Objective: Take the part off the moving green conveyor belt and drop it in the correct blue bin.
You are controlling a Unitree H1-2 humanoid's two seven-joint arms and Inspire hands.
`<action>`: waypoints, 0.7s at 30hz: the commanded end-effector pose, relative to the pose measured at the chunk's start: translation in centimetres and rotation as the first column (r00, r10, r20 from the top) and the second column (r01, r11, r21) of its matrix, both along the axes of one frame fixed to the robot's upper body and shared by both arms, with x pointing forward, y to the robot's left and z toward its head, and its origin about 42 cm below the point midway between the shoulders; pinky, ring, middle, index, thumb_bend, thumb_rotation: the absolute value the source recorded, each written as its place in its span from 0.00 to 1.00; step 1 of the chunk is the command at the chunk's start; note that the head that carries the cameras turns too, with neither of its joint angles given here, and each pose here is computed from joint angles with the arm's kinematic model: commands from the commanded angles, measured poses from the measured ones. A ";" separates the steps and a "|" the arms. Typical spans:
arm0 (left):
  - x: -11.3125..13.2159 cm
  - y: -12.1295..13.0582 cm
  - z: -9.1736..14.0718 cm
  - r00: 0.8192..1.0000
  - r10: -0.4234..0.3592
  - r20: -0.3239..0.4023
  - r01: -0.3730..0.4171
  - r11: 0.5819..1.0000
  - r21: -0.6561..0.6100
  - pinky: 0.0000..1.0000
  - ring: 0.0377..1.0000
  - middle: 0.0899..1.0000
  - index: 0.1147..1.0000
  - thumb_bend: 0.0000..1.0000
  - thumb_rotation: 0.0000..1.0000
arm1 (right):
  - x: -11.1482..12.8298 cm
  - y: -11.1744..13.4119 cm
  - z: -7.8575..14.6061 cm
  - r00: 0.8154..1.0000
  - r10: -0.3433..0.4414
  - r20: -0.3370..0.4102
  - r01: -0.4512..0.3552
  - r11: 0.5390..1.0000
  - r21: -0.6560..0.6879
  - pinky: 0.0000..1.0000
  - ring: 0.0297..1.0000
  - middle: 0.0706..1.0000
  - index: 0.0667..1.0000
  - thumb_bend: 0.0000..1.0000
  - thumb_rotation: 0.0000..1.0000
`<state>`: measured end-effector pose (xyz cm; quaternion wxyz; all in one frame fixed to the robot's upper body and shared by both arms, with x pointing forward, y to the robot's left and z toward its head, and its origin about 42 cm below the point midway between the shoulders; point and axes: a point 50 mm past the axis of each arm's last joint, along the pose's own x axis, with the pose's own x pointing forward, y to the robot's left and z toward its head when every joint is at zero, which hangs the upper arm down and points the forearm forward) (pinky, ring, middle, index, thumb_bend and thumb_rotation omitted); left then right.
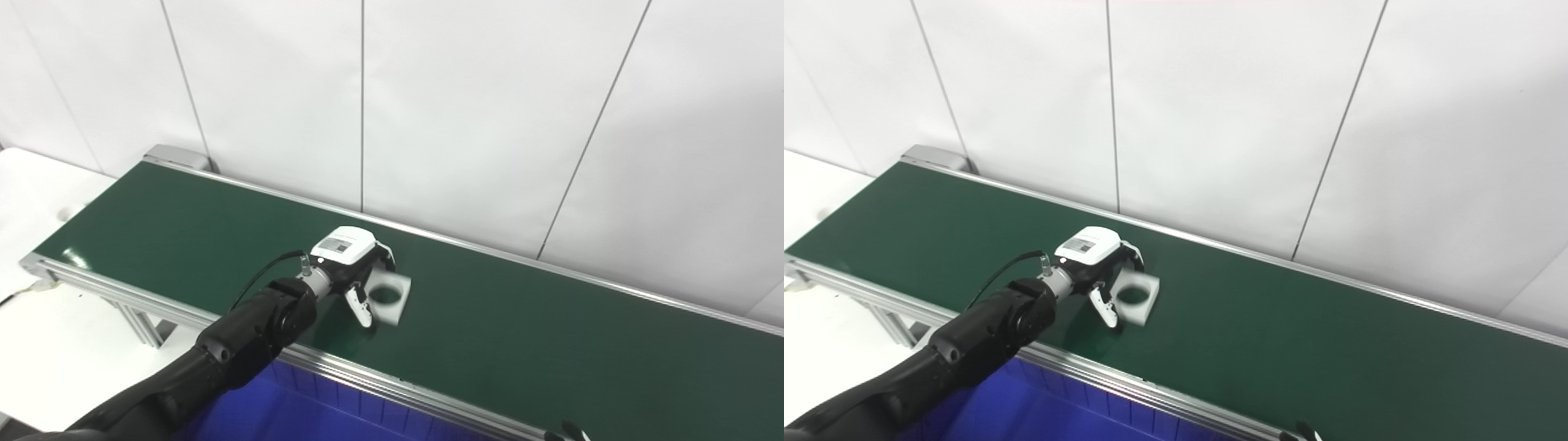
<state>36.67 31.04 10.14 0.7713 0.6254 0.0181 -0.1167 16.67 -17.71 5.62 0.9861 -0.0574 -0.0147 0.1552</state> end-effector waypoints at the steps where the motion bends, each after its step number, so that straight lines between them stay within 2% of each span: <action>1: -1.1 1.4 -1.9 0.996 0.052 -0.073 -0.047 0.996 0.074 0.58 0.49 0.42 0.44 0.52 0.00 | 0.2 0.3 1.3 0.995 0.003 0.099 -0.007 0.999 0.034 0.67 0.76 0.81 0.89 0.52 0.84; 10: -0.9 1.3 -0.8 0.999 0.032 -0.033 -0.030 0.998 0.054 0.63 0.55 0.45 0.42 0.52 0.00 | 0.2 0.3 1.4 0.995 0.003 0.100 -0.007 0.999 0.035 0.66 0.75 0.80 0.89 0.53 0.85; 14: -1.0 1.0 -0.3 0.999 0.026 -0.026 -0.025 0.999 0.049 0.60 0.52 0.44 0.42 0.52 0.00 | 0.2 0.3 1.5 0.995 0.005 0.101 -0.009 0.999 0.037 0.66 0.76 0.80 0.89 0.52 0.85; 21: -1.3 0.6 0.8 1.000 0.009 0.003 -0.009 1.000 0.025 0.58 0.53 0.45 0.41 0.52 0.00 | 0.2 0.2 1.4 0.995 0.001 0.098 -0.005 0.999 0.042 0.67 0.75 0.80 0.89 0.51 0.84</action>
